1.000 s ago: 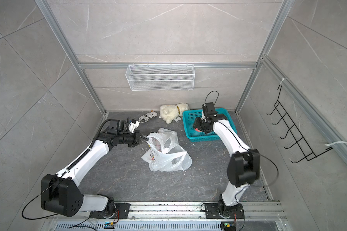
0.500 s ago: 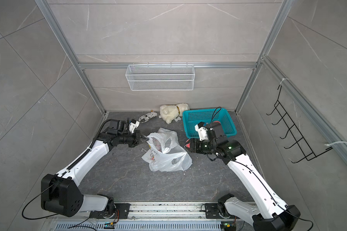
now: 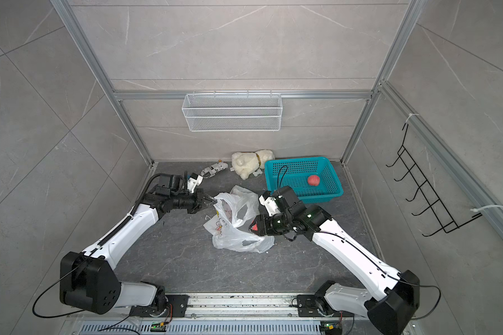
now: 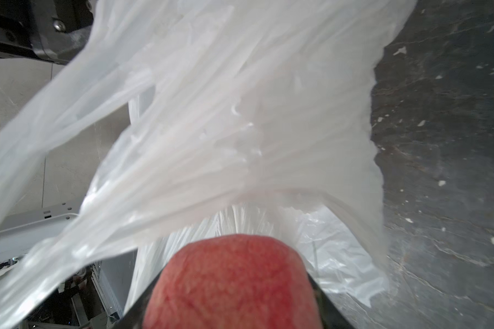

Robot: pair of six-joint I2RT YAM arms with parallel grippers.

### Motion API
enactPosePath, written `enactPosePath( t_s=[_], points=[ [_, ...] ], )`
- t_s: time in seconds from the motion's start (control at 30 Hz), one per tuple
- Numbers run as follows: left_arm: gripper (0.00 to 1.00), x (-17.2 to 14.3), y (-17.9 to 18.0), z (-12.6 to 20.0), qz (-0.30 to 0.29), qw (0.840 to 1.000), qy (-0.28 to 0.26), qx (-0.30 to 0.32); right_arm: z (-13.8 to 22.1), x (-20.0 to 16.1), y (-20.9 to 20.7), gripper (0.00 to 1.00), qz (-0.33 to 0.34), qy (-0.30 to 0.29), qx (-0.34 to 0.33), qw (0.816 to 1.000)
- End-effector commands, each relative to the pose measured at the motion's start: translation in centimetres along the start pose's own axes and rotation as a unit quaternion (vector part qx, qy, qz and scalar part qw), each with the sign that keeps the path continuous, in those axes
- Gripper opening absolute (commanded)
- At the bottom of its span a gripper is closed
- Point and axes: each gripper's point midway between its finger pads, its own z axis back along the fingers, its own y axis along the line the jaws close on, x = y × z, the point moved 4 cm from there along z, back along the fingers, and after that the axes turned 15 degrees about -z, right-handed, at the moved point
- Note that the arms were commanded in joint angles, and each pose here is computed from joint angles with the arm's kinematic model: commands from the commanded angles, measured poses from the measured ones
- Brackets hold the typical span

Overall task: Place the peach into a plastic bag & tie a knot
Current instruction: Place the peach in the plastic bag.

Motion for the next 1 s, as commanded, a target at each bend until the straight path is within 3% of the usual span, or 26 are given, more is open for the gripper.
enactPosePath(
  t_s=[0.0, 0.13, 0.37, 0.6, 0.7, 0.97],
  points=[
    [0.0, 0.2, -0.7, 0.1, -0.001, 1.0, -0.004, -0.025, -1.5, 1.0, 2.2, 0.5, 0.0, -0.002, 0.03, 1.0],
    [0.0, 0.2, -0.9, 0.2, -0.001, 0.999, -0.004, -0.032, -3.3, 2.7, 2.8, 0.52, -0.015, -0.02, 0.016, 1.0],
    [0.0, 0.3, -1.0, 0.2, -0.002, 0.999, -0.005, -0.037, -4.1, 6.4, 2.7, 0.58, -0.066, -0.101, -0.03, 0.992],
    [0.0, 0.3, -1.1, 0.4, -0.004, 0.999, -0.009, -0.036, -5.1, 7.9, 3.1, 0.69, -0.088, -0.115, -0.039, 0.989],
    [0.0, 0.3, -1.2, 0.4, -0.004, 0.999, -0.01, -0.035, -4.7, 8.3, 2.8, 0.8, -0.093, -0.132, -0.052, 0.986],
    [0.0, 0.3, -0.8, 0.5, -0.002, 1.0, -0.011, -0.025, -3.9, 8.4, 3.1, 0.85, -0.078, -0.14, -0.057, 0.985]
  ],
)
